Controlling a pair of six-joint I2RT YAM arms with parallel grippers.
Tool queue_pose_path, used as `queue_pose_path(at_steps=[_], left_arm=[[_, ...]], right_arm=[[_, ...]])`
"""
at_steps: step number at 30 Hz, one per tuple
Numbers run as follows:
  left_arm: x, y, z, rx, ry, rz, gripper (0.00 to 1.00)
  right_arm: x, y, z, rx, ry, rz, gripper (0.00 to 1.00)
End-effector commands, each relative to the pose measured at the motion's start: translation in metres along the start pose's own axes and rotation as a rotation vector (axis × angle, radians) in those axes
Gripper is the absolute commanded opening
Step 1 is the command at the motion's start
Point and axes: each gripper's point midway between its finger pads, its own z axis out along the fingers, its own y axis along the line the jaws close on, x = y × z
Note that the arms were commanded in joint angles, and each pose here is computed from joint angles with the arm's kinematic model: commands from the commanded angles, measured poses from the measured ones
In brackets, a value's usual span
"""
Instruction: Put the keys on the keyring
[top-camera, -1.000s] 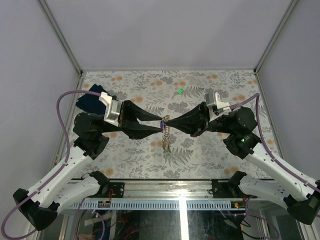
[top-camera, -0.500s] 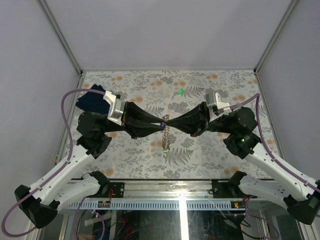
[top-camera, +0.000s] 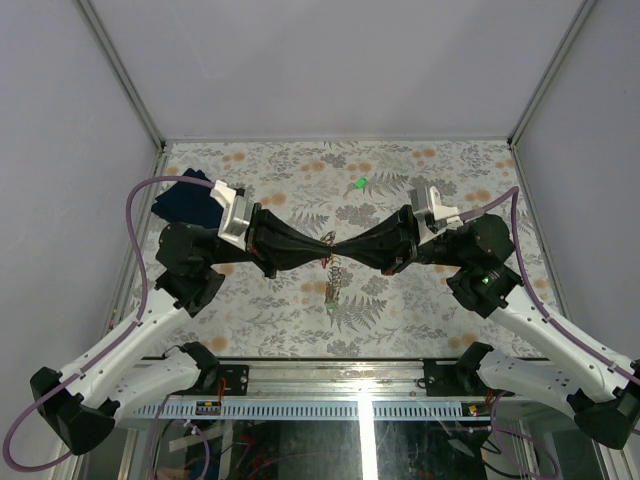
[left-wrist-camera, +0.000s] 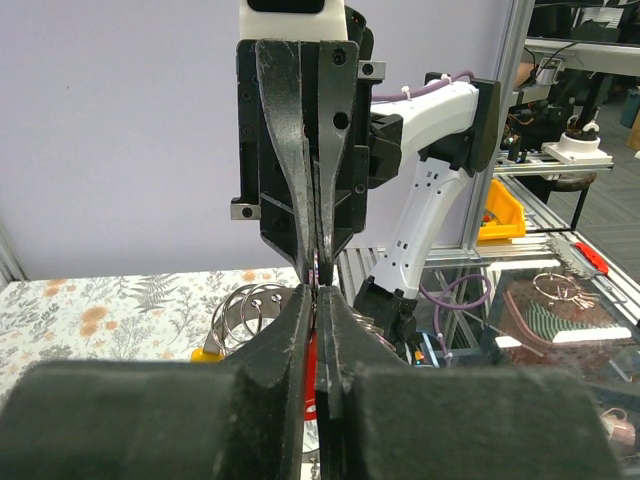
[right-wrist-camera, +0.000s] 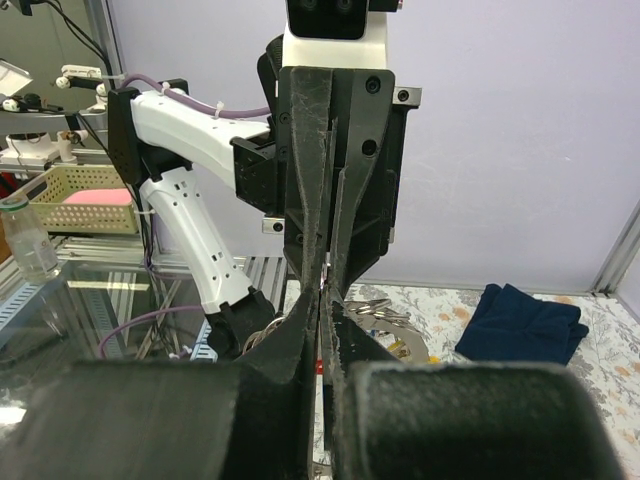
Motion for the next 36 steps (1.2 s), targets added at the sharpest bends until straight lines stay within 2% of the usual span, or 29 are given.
queue_pose_path(at_steps=[1, 6, 21, 25, 29, 36], left_arm=[[-0.014, -0.004, 0.003, 0.013, -0.029, 0.052, 0.00], [-0.010, 0.001, 0.003, -0.010, 0.013, 0.052, 0.00], [0.005, 0.013, -0.002, -0.066, 0.175, 0.059, 0.00], [0.007, 0.014, -0.002, -0.063, 0.203, 0.063, 0.00], [0.009, 0.016, -0.003, -0.063, 0.241, 0.076, 0.00], [0.025, 0.026, -0.014, -0.091, 0.397, 0.104, 0.00]], right_arm=[[-0.039, 0.004, 0.003, -0.014, -0.088, -0.103, 0.00], [-0.038, 0.005, 0.003, -0.021, -0.076, -0.104, 0.00], [-0.037, 0.008, -0.005, 0.000, -0.027, -0.139, 0.23], [-0.035, 0.009, -0.008, 0.005, -0.006, -0.145, 0.26], [-0.030, 0.008, -0.012, 0.019, 0.043, -0.150, 0.28], [-0.017, 0.004, -0.017, 0.043, 0.179, -0.102, 0.37]])
